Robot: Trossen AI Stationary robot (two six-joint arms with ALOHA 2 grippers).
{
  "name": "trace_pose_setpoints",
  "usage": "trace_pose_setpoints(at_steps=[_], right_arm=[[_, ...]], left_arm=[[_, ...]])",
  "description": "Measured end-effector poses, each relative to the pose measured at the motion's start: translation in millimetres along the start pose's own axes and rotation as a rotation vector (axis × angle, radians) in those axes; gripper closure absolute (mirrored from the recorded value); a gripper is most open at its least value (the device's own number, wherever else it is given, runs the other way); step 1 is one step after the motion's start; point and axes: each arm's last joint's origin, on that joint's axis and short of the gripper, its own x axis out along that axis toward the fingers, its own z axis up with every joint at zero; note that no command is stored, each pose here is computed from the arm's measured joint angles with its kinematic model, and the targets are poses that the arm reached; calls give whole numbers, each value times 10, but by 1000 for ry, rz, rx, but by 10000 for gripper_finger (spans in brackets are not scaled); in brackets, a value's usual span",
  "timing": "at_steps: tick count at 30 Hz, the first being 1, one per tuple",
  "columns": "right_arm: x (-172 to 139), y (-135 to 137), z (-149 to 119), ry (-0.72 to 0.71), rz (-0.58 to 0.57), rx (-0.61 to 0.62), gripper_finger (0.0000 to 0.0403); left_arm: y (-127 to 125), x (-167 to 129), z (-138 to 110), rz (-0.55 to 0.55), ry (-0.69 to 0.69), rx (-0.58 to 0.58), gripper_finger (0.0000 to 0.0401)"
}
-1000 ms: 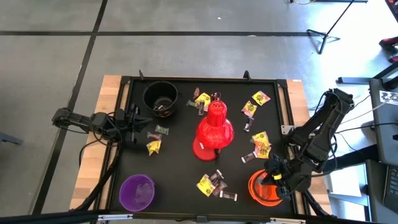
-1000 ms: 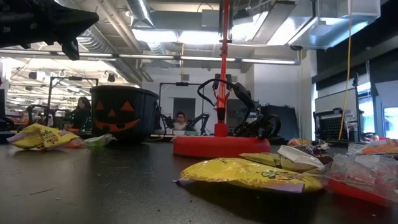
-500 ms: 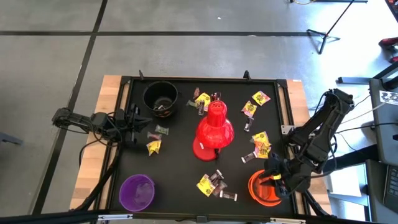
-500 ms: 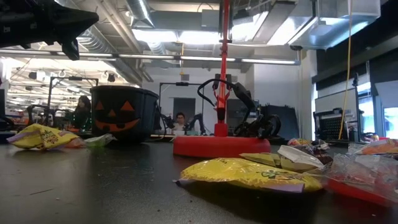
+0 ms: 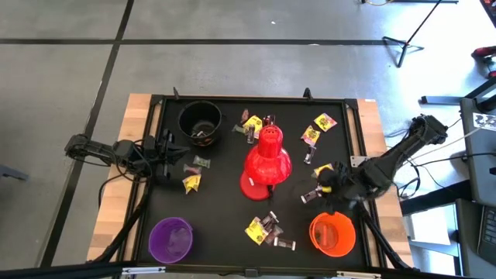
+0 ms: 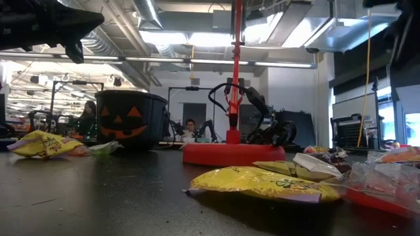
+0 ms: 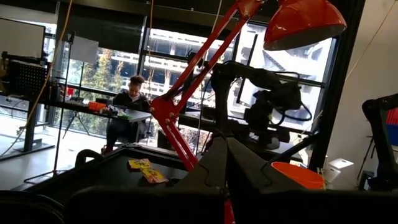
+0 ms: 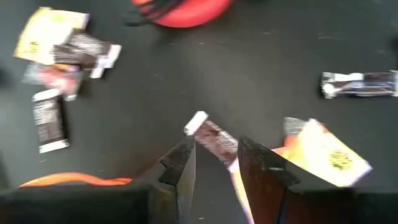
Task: Organize candy in baskets
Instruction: Put the orange gummy into the orange bucket
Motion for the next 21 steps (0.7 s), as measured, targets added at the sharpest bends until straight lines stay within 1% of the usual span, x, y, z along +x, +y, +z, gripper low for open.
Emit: trace_pose_setpoints(at_steps=[5, 11, 18, 21], right_arm=[[244, -197, 52, 108, -39, 36, 285], [567, -468, 18, 203, -93, 90, 285], [875, -726, -31, 229, -99, 188, 285], [980, -808, -77, 230, -99, 207, 285]], left_arm=[[0, 0, -1, 0, 1, 1, 401], [0, 0, 1, 0, 0, 0, 401], [0, 0, 0, 0, 0, 0, 401], [0, 0, 1, 0, 0, 0, 401]])
